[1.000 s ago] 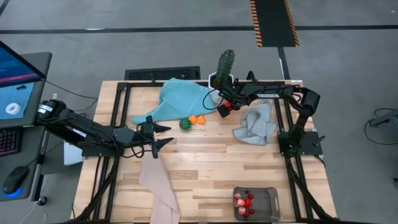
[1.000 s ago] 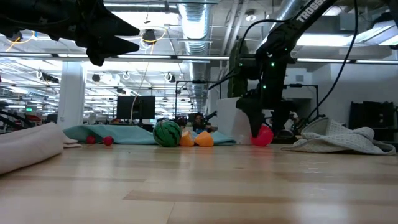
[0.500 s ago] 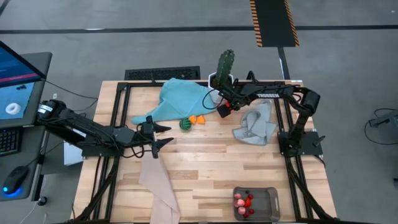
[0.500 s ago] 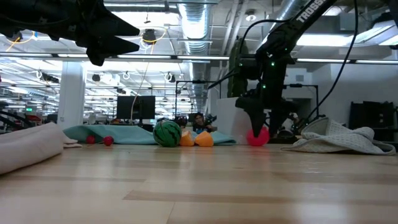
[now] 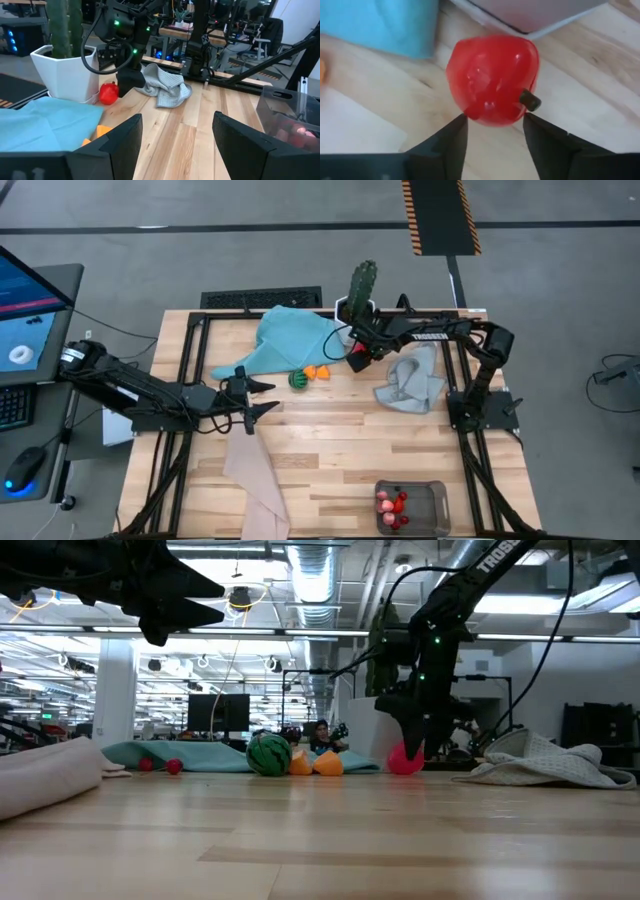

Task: Pick and placing Produce into tupperware
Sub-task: Put the apple into the black bin

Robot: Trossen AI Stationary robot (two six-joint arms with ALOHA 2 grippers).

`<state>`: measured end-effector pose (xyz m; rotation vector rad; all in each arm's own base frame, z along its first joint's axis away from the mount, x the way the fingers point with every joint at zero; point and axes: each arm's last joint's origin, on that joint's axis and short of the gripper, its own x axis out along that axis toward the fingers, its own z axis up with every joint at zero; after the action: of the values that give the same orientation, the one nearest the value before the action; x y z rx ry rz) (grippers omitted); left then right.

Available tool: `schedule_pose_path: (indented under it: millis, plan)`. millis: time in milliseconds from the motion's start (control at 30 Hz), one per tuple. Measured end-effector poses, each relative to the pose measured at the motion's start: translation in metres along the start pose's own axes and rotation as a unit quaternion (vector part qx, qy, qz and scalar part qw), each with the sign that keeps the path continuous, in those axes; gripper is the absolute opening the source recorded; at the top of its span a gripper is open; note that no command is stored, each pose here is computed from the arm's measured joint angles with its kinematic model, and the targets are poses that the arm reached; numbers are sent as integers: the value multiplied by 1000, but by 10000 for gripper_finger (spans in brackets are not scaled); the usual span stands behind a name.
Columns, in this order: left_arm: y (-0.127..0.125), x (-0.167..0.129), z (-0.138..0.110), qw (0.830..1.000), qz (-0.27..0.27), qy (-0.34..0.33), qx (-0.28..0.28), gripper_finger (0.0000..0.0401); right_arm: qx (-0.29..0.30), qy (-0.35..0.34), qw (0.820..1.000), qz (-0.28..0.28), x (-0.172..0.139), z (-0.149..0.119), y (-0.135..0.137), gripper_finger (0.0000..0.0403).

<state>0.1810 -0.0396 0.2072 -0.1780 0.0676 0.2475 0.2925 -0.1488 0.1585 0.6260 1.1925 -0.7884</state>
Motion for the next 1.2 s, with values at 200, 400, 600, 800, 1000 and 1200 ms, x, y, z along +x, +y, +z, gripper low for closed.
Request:
schedule_pose_path:
  millis: [200, 400, 600, 800, 1000, 1200]
  plan:
    - [0, 0, 0, 1000, 0, 0, 0, 230, -20, 1, 1000, 4, -1, -6, 10, 173]
    - [0, 0, 0, 1000, 0, 0, 0, 230, -29, -3, 1000, 5, -2, -9, 17, 181]
    - [0, 0, 0, 1000, 0, 0, 0, 230, -44, -23, 999, -23, -3, -12, 23, 259]
    - [0, 0, 0, 1000, 0, 0, 0, 230, -58, -52, 996, -47, -5, -16, 33, 335]
    - [0, 0, 0, 1000, -2, 0, -1, 230, -69, -88, 992, -54, -6, -11, 37, 386]
    - [0, 0, 0, 1000, -6, 1, -3, 230, -62, -89, 993, -57, -5, -6, 29, 395]
